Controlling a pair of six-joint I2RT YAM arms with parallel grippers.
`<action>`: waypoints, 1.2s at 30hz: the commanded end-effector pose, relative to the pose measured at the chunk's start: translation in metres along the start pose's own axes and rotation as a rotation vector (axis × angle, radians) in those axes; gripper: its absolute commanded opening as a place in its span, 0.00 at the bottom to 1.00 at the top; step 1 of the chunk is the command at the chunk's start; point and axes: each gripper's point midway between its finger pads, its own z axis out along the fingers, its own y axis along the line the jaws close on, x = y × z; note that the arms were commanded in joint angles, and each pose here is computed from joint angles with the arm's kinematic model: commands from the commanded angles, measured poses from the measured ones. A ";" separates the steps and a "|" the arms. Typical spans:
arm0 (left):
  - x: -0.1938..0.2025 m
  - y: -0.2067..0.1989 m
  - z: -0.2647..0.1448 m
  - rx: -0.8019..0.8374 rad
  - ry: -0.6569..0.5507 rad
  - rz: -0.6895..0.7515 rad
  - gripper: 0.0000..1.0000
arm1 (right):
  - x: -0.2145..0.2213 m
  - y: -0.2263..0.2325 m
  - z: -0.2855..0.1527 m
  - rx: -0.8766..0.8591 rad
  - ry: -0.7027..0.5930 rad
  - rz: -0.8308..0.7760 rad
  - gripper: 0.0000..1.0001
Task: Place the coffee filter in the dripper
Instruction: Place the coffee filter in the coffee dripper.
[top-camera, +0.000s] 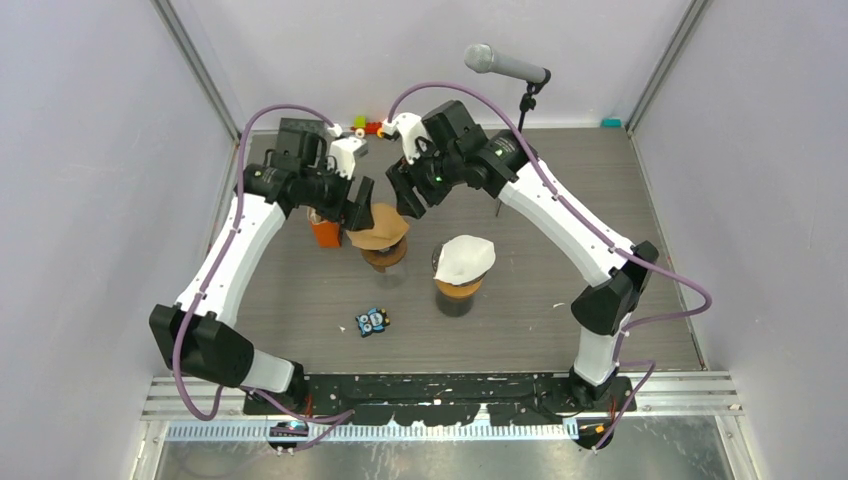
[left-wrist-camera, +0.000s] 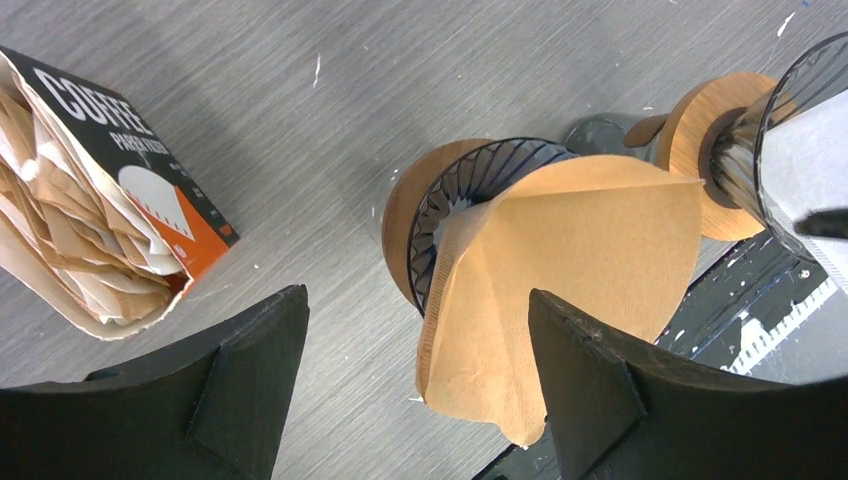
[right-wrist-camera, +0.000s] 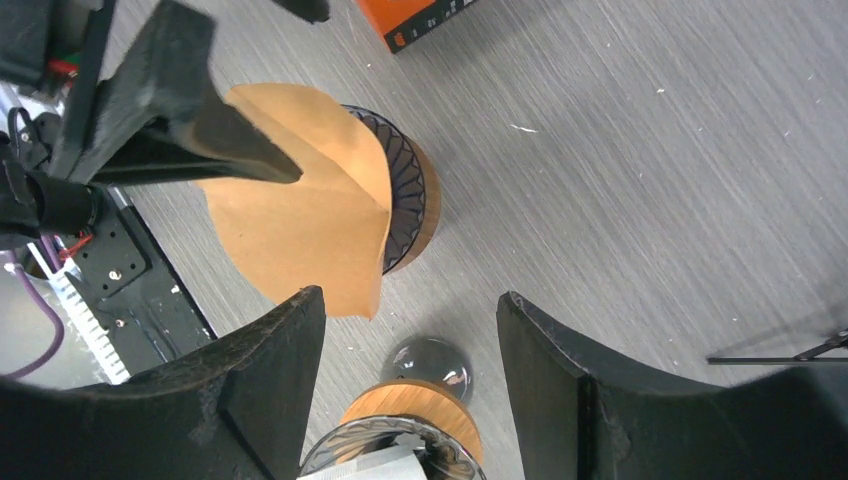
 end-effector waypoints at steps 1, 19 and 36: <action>-0.004 -0.003 -0.004 -0.010 -0.062 -0.019 0.83 | -0.009 0.001 0.015 -0.005 -0.050 0.095 0.68; 0.011 0.005 0.010 -0.047 -0.053 -0.098 0.80 | 0.029 -0.006 0.070 -0.022 0.080 0.216 0.67; 0.025 0.019 0.024 -0.106 -0.026 -0.117 0.80 | 0.057 -0.008 0.101 -0.037 0.141 0.290 0.64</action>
